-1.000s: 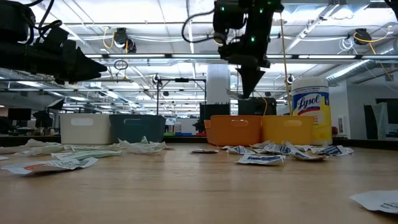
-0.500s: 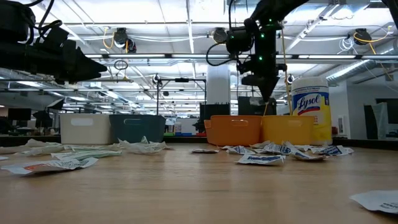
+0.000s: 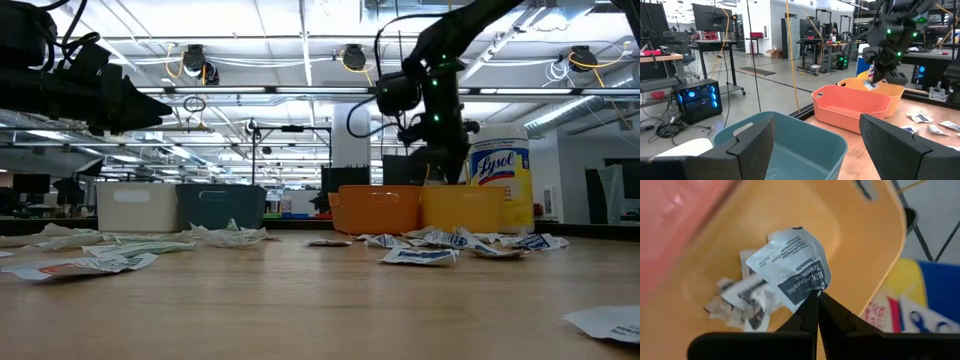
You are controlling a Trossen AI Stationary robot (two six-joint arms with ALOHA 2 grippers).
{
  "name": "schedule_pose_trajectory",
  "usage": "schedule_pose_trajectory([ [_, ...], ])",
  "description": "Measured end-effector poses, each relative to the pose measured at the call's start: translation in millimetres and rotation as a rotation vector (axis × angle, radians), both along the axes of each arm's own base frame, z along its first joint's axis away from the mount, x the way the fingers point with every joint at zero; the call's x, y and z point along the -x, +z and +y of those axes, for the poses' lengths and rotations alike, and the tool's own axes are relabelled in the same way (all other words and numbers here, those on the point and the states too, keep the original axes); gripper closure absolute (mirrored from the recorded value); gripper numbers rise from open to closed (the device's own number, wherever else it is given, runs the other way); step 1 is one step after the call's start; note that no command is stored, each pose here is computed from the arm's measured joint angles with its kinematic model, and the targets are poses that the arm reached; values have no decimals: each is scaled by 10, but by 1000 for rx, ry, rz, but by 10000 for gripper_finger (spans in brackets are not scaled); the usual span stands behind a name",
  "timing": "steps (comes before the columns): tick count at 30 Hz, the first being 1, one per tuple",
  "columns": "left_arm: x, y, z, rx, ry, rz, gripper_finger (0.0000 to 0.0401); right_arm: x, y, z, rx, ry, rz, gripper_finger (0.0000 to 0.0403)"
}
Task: Pick & Place First Aid Supplies
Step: Put the towelette pack into the yellow bin
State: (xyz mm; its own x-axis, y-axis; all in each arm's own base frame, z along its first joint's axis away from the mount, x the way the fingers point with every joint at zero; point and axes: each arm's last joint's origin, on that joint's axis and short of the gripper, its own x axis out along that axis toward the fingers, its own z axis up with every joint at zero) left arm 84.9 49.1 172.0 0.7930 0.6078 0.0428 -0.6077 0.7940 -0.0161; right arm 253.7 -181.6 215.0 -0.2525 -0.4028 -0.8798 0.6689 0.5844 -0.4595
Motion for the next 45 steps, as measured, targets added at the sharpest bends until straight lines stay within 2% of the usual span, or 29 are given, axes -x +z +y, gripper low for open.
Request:
schedule_pose_trajectory([
  [6,0,0,0,0,0,0,105,48,-141,39,-27,44,42,402],
  [10,0,0,0,0,0,0,105,50,-149,41,-27,41,41,383],
  [19,0,0,0,0,0,0,105,44,-148,39,-30,63,46,260],
  [23,0,-1,0,0,0,1,105,44,-76,39,-32,84,47,227],
  [30,0,-1,0,0,0,1,105,91,161,82,2,89,-25,227],
  [35,0,-1,0,0,0,1,105,112,289,168,-57,99,-135,237],
  [38,0,-1,0,0,0,1,105,95,330,228,-54,110,-156,238],
  [45,0,-1,0,0,0,0,105,-112,336,620,-68,284,-145,229],
])
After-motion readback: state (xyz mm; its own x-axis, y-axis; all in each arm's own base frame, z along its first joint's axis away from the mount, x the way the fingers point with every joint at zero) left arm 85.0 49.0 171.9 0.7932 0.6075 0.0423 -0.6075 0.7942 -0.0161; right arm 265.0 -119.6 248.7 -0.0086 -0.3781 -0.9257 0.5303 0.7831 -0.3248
